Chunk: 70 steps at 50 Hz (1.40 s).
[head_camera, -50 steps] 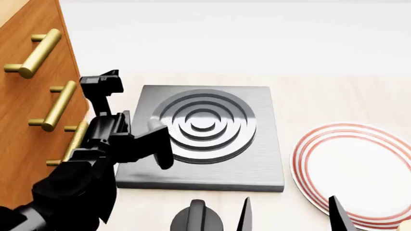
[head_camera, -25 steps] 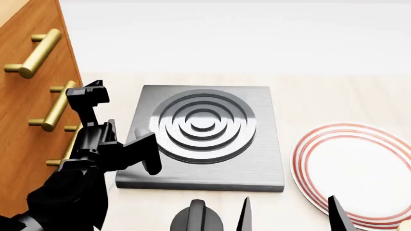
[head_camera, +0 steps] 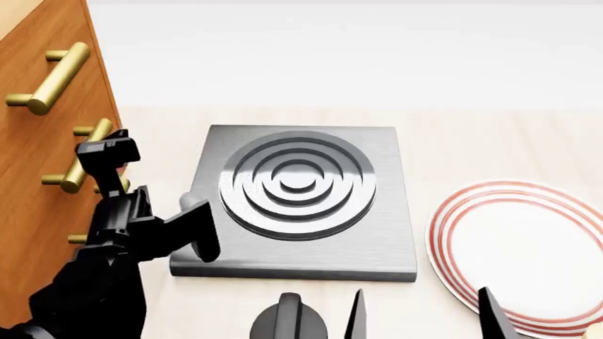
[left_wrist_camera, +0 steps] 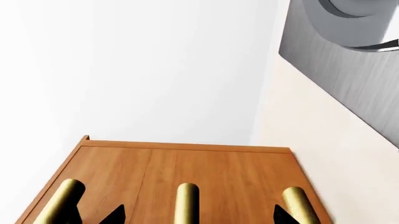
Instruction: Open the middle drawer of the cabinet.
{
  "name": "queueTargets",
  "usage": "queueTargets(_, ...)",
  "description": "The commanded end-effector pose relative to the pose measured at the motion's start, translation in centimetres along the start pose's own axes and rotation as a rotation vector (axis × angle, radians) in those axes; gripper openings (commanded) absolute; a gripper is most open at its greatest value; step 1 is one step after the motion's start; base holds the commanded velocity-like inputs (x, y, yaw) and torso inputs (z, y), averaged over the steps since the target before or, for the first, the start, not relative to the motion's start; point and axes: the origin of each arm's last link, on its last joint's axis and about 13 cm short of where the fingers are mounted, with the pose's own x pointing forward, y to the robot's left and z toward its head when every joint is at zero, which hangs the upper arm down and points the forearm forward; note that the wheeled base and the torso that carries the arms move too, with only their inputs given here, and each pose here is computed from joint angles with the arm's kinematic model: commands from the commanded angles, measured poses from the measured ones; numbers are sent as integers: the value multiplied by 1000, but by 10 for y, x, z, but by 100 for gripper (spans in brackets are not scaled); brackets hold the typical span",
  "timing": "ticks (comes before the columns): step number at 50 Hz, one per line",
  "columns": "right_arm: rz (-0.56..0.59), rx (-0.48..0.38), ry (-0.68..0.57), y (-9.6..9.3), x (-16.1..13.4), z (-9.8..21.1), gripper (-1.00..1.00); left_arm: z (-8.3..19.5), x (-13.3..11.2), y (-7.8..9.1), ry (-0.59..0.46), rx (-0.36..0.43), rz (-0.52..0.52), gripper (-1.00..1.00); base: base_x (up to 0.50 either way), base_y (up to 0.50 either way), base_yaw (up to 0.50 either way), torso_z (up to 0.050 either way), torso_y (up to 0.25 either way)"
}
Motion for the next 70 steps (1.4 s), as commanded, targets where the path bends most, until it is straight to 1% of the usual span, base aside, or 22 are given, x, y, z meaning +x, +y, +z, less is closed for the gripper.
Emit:
queueTargets(1, 3, -2, 3, 1, 0, -1, 100, -8, 0, -1, 36, 6, 6, 100, 0, 0, 0, 0, 0)
queueTargets(10, 5, -2, 4, 1, 0, -1, 100, -10, 0, 0, 68, 12, 20, 100, 0, 0, 0, 0, 0)
queueTargets(58, 11, -6, 14, 3, 1, -4, 100, -33, -5, -10, 169, 48, -13, 100, 0, 0, 0, 0, 0)
queueTargets(62, 12, -6, 15, 3, 1, -4, 100, -35, -5, -10, 185, 52, -15, 100, 0, 0, 0, 0, 0)
queueTargets(64, 12, -6, 13, 3, 0, -4, 100, -36, -6, -9, 213, 55, -13, 100, 0, 0, 0, 0, 0)
queueTargets(70, 11, -7, 13, 3, 1, -4, 100, -35, -7, -10, 221, 52, -21, 100, 0, 0, 0, 0, 0)
